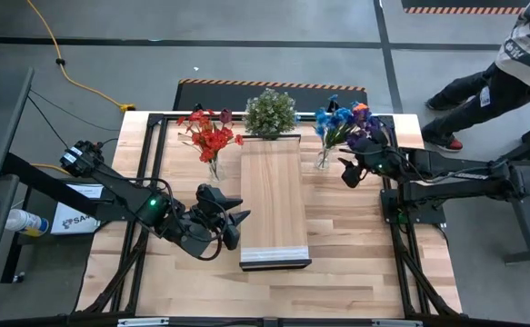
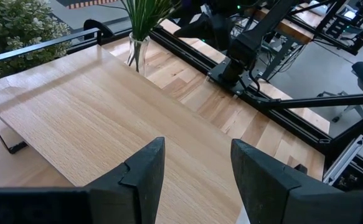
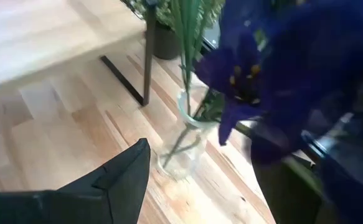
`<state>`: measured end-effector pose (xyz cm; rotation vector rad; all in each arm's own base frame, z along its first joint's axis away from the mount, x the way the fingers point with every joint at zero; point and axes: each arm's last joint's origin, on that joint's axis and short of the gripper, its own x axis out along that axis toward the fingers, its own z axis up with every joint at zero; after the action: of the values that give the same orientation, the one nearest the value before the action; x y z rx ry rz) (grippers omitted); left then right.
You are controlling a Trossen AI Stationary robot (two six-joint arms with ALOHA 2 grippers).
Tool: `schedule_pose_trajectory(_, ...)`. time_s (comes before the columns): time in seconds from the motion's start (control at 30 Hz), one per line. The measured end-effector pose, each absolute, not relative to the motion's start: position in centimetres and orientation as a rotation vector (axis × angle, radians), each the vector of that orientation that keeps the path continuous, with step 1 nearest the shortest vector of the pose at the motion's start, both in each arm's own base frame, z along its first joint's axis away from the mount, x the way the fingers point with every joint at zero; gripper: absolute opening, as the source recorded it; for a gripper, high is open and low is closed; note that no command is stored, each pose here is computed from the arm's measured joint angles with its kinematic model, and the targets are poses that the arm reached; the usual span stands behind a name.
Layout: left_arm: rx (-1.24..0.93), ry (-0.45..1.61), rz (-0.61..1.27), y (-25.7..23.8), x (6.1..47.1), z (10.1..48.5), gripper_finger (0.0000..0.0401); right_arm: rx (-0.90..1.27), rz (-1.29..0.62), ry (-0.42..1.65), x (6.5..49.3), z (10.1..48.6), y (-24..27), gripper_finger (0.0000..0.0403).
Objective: Pick and place flowers into a vace then onto a shelf
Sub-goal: Put the violet flowers into the right transparent vase
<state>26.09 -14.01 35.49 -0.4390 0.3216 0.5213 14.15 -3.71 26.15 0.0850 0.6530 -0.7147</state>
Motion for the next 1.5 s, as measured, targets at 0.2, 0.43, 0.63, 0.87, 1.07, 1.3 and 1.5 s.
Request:
schedule_pose_trajectory(0.2,-0.441,0.325,0.517,-14.0,26.1,35.5,0.0215,0.109,-0.707,0.673,14.0,26.0,-4.1,0.0266)
schedule_pose_trajectory(0.43,-0.442,0.328,0.515,-14.0,26.1,35.5,0.0215,0.131,-0.699,0.749,13.5,25.5,-4.1,0.0266)
schedule_pose_trajectory(0.63,-0.442,0.328,0.514,-14.0,26.1,35.5,0.0215,0.138,-0.700,0.742,13.2,26.3,-4.0,0.0266)
schedule_pose_trajectory(0.87,-0.442,0.328,0.514,-14.0,26.1,35.5,0.0215,0.156,-0.679,0.698,12.5,26.8,-3.8,0.0266)
schedule_pose_trajectory(1.07,-0.442,0.328,0.514,-14.0,26.1,35.5,0.0215,0.184,-0.647,0.680,12.3,27.0,-3.7,0.0266)
schedule_pose_trajectory(1.3,-0.442,0.328,0.514,-14.0,26.1,35.5,0.0215,0.191,-0.627,0.683,12.3,27.0,-3.6,0.0266)
schedule_pose_trajectory(1.5,-0.442,0.328,0.514,-14.0,26.1,35.5,0.0215,0.224,-0.606,0.694,12.3,26.9,-3.5,0.0266)
